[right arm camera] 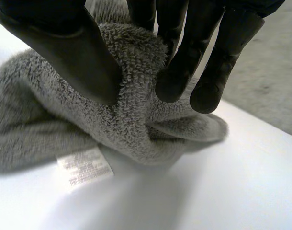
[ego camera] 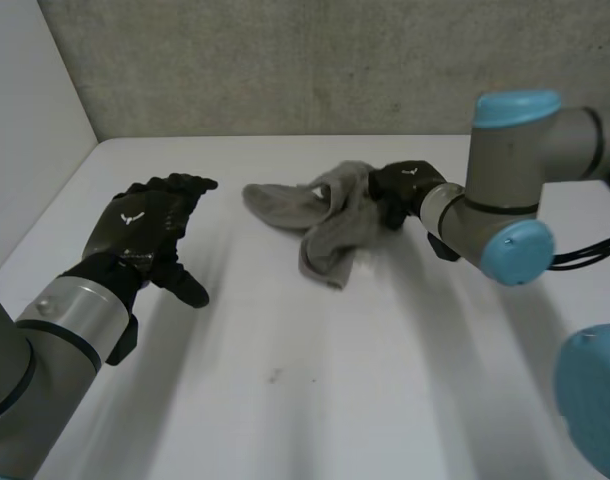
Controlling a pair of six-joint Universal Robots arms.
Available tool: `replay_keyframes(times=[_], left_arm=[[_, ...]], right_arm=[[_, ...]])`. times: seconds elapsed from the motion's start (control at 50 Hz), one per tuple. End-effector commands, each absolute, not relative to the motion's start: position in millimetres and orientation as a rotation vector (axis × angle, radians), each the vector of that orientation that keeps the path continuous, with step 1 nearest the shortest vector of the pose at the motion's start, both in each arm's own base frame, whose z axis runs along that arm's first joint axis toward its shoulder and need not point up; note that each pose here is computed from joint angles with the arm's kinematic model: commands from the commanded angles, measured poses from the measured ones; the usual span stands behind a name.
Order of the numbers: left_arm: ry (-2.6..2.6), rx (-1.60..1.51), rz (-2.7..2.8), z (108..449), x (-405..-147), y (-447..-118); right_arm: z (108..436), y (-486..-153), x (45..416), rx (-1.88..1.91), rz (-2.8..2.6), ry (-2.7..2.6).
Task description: Fold the towel.
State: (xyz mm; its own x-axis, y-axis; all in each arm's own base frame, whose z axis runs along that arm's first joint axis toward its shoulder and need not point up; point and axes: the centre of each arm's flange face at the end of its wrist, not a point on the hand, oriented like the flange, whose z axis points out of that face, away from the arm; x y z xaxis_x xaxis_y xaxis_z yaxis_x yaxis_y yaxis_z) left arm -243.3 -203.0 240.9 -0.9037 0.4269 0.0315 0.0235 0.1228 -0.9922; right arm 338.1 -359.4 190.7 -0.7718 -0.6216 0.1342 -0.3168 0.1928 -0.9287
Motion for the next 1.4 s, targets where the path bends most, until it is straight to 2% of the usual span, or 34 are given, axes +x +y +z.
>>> replay_keyframes(times=[0.02,0.06,0.12,0.2,0.28,0.34,0.36,0.4,0.42,0.44,0.5,0.54,0.6,0.68,0.74,0.78,0.94,1.16,1.26,1.4], left_arm=[[-2.097,-0.418,1.872,245.3,-239.5,-212.2],[-2.093,-0.417,1.876,246.7,-240.0,-213.1],[-2.080,-0.422,1.879,248.8,-242.7,-216.0],[-2.065,-0.430,1.872,250.2,-249.0,-219.3],[-2.015,-0.475,1.851,253.4,-268.9,-219.5],[-1.974,-0.525,1.818,253.8,-291.5,-216.9],[-1.974,-0.525,1.817,253.8,-291.6,-216.8],[-1.923,-0.575,1.786,254.1,-315.9,-212.8],[-1.923,-0.575,1.786,254.1,-316.0,-212.8],[-1.909,-0.592,1.765,252.4,-326.9,-211.7],[-1.899,-0.610,1.718,248.6,-345.2,-211.5],[-1.902,-0.611,1.689,246.4,-352.8,-211.4],[-1.905,-0.602,1.628,241.0,-369.3,-211.7],[-1.936,-0.580,1.550,227.9,-389.2,-219.1],[-1.948,-0.581,1.543,223.1,-394.1,-224.7],[-1.960,-0.576,1.542,213.1,-404.9,-237.1],[-2.043,-0.545,1.549,190.4,-416.8,-257.7],[-2.165,-0.580,1.450,159.2,-417.2,-258.6],[-2.181,-0.590,1.449,157.8,-416.1,-258.2],[-2.202,-0.561,1.520,164.9,-411.6,-263.6]], right_arm=[[201.0,-290.0,311.4,-1.537,-1.374,2.222],[201.6,-264.2,299.0,-1.638,-1.349,2.175],[201.0,-245.1,290.7,-1.680,-1.396,2.113],[198.0,-230.3,285.7,-1.715,-1.444,2.054],[197.3,-220.4,277.4,-1.735,-1.538,2.030],[201.0,-221.6,275.2,-1.704,-1.599,2.022],[205.6,-224.6,272.3,-1.655,-1.662,2.024],[208.3,-229.5,268.0,-1.577,-1.705,2.052],[210.3,-234.8,262.0,-1.478,-1.731,2.098],[212.9,-241.2,253.1,-1.356,-1.741,2.160],[214.9,-246.9,242.9,-1.232,-1.738,2.222],[218.5,-256.1,223.4,-1.006,-1.726,2.296],[216.5,-261.2,205.9,-0.859,-1.714,2.347],[212.9,-262.5,195.4,-0.822,-1.705,2.365],[203.8,-260.8,189.6,-0.810,-1.658,2.374],[199.6,-259.4,187.2,-0.806,-1.634,2.379],[187.0,-251.1,184.1,-0.797,-1.555,2.389],[181.5,-248.4,186.3,-0.785,-1.546,2.390],[181.4,-248.2,184.7,-0.742,-1.531,2.407],[185.7,-244.8,188.6,-0.499,-1.421,2.392]])
